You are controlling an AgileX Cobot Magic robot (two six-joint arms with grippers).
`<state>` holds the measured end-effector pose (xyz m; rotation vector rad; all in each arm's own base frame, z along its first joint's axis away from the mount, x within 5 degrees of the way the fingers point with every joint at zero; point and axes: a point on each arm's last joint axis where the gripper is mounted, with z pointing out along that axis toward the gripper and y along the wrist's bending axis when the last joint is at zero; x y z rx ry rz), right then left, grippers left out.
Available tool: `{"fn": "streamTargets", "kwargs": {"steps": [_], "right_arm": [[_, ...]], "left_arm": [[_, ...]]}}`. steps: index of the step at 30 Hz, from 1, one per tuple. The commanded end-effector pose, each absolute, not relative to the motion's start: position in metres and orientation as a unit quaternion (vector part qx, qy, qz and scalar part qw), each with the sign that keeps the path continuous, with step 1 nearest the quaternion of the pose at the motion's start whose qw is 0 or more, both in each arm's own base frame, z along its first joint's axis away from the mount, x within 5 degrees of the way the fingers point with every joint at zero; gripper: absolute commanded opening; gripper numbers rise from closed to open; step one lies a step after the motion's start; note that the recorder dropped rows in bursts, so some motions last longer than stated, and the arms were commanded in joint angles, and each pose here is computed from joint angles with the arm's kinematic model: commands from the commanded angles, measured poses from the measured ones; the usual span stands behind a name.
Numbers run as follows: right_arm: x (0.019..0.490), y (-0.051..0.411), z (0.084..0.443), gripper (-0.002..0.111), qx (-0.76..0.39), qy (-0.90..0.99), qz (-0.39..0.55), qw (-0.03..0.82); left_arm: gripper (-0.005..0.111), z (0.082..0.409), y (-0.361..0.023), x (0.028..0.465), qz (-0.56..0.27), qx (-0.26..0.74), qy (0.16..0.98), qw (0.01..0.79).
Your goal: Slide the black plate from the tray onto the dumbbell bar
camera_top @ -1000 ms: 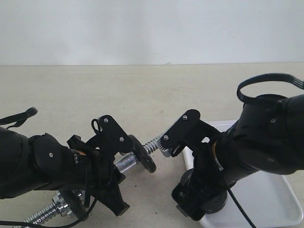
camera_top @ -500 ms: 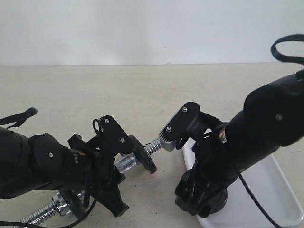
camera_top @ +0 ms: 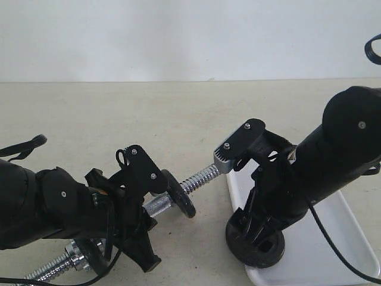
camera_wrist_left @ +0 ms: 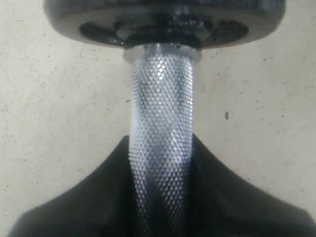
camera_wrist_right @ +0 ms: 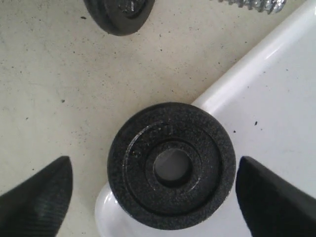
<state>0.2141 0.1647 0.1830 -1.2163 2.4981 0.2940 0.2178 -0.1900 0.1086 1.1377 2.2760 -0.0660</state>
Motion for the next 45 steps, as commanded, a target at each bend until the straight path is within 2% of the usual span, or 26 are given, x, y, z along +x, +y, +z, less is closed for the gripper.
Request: {"fn": "streamTargets", "kwargs": {"steps": [1, 7, 25, 33, 45], "right_arm": [[0.215, 0.163, 0.186, 0.091, -0.404, 0.892, 0.109, 0.172], [0.215, 0.161, 0.185, 0.105, -0.388, 0.901, 0.102, 0.168], [0.211, 0.161, 0.184, 0.105, -0.342, 0.922, 0.116, 0.139], [0.218, 0.163, 0.186, 0.105, -0.308, 0.928, 0.122, 0.172], [0.223, 0.166, 0.166, 0.105, -0.306, 0.933, 0.113, 0.149]], "left_arm": [[0.004, 0.102, -0.188, 0.212, -0.033, 0.439, 0.857, 0.269], [0.004, 0.102, -0.188, 0.212, -0.033, 0.439, 0.857, 0.269], [0.004, 0.102, -0.188, 0.212, -0.033, 0.439, 0.857, 0.269], [0.004, 0.102, -0.188, 0.212, -0.033, 0.439, 0.857, 0.269], [0.004, 0.102, -0.187, 0.212, -0.031, 0.438, 0.857, 0.270]]}}
